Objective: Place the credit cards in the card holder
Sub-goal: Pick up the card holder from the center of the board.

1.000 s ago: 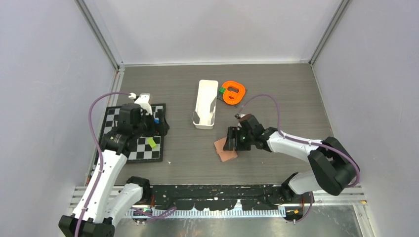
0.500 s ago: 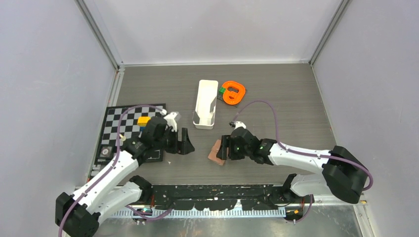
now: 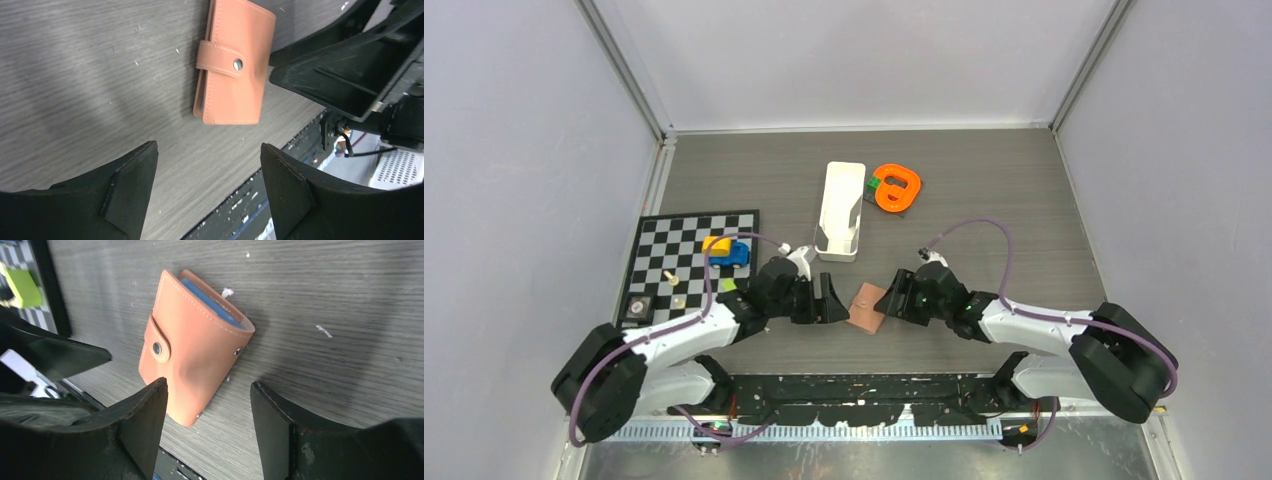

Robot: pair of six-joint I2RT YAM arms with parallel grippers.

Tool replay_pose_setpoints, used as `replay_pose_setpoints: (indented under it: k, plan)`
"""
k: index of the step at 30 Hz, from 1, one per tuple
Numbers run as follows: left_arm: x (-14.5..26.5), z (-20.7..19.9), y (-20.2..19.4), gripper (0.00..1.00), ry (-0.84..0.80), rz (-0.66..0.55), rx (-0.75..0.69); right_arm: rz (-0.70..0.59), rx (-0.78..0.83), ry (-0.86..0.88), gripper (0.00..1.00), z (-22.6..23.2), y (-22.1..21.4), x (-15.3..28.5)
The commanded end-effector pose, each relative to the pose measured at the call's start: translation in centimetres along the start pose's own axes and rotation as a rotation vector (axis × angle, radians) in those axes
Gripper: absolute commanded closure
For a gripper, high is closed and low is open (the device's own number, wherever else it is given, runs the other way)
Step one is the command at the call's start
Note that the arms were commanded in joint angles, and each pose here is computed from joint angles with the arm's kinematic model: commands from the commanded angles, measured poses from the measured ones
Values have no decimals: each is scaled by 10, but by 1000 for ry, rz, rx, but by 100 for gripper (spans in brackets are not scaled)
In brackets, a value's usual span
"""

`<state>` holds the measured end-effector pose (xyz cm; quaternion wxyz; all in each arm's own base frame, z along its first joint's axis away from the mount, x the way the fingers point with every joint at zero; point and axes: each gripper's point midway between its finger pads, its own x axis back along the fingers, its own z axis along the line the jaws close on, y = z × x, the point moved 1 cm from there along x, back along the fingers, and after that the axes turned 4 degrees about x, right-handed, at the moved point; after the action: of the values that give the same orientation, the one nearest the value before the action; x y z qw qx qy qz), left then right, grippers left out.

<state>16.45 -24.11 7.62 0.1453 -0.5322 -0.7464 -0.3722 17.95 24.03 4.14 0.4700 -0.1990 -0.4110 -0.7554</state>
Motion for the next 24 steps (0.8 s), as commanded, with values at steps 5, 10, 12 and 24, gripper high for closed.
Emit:
replay_pose_setpoints:
  k: [5,10,12,24]
  plan:
    - [-32,-30,28,30,-103,-78,-54,-64,-179,15,35,-7,10,-14]
    - [-52,-35,12,36,-91,-35,-123,-57,-258,5,38,-17,0,-25]
    - [-59,-34,4,41,-77,-8,-132,-44,-279,-8,38,-21,-5,-29]
    - [-65,-10,-22,89,-12,34,-110,-17,-266,155,44,-1,-18,-41]
